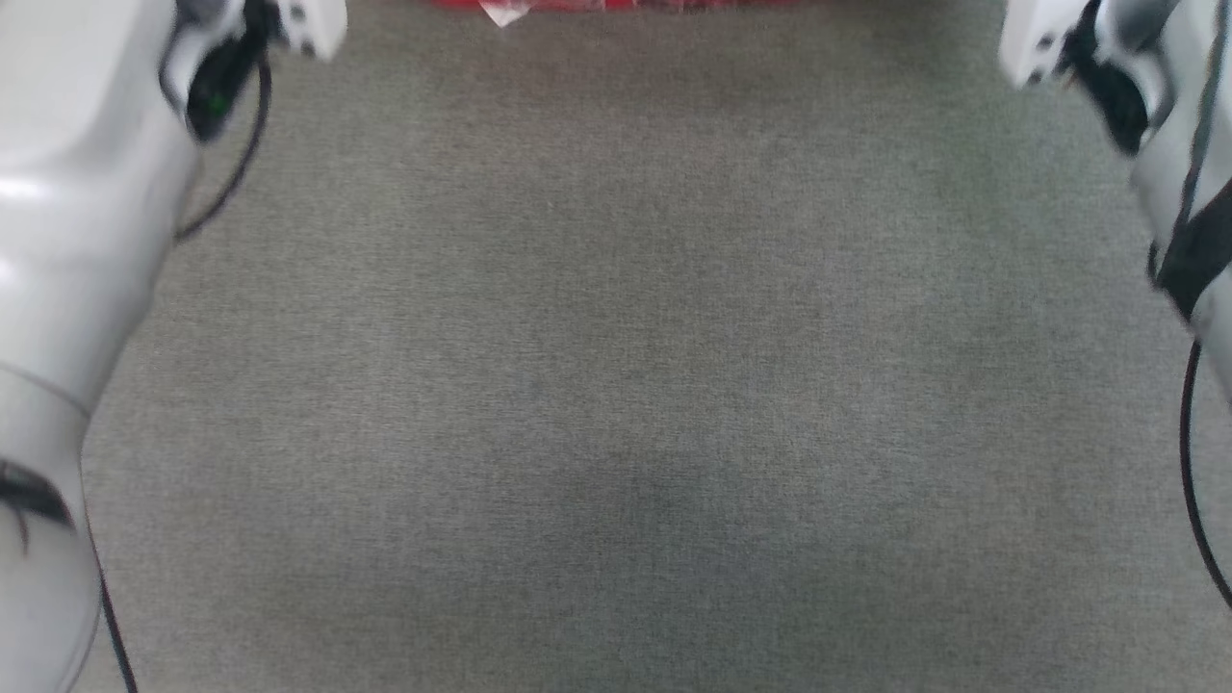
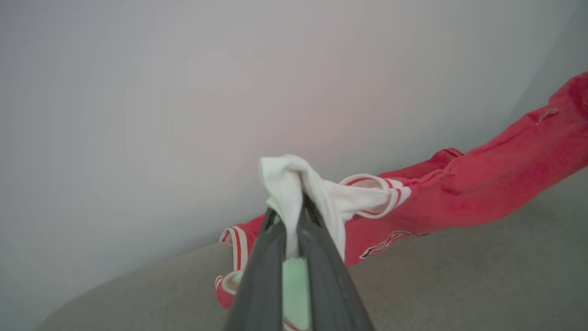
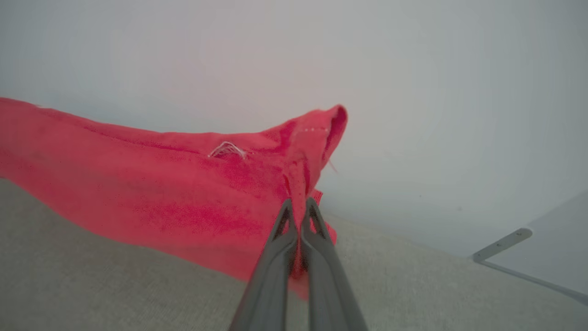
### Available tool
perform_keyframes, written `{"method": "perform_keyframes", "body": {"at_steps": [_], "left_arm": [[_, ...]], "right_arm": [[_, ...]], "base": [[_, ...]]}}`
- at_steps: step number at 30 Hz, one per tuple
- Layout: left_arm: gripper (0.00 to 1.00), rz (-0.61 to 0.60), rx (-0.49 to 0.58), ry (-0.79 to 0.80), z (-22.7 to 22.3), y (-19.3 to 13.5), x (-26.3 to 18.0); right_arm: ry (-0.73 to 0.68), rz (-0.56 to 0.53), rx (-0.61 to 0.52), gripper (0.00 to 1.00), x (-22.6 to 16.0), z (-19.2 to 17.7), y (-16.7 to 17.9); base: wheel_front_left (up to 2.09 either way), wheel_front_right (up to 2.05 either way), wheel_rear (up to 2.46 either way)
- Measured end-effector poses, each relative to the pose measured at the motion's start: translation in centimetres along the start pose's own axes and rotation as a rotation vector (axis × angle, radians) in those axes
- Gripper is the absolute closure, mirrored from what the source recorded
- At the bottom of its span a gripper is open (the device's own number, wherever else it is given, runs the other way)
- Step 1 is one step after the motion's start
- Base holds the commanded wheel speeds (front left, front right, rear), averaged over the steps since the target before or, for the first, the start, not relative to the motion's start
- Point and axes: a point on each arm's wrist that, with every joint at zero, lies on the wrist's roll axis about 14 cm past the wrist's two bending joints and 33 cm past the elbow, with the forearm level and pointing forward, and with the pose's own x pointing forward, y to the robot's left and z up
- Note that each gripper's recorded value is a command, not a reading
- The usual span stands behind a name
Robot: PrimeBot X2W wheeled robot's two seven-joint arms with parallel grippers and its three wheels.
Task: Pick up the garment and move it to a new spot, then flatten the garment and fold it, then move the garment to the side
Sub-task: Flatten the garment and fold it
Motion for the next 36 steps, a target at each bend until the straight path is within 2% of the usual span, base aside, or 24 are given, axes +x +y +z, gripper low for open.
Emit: {"method": "perform_keyframes", "body": {"at_steps": [2, 3, 7, 16, 36], "left_arm": [[1.00, -0.013, -0.023, 0.085, -2.4, -0.3, -1.0], [1.00, -0.038, -0.056, 0.180, -4.8, -1.0, -2.2], [1.00, -0.081, -0.103, 0.383, -9.8, -2.2, -5.5], [1.00, -0.137, -0.239, 0.635, -16.4, -4.1, -13.2], [1.00, -0.152, -0.374, 0.818, -21.5, -10.6, -29.0]], "right_arm": [[0.062, 0.031, 0.026, 1.00, -0.5, -1.8, 1.2], [0.098, 0.060, 0.060, 1.00, -1.0, -2.9, 2.1], [0.211, 0.109, 0.074, 1.00, -3.0, -6.0, 3.1], [0.332, 0.229, 0.083, 1.00, -8.7, -10.1, 4.7], [0.561, 0.361, 0.166, 1.00, -22.4, -17.6, 6.5]], "base": [[0.00, 0.00, 0.00], [0.00, 0.00, 0.00], [0.00, 0.00, 0.00], [0.00, 0.00, 0.00], [0.00, 0.00, 0.00]]}}
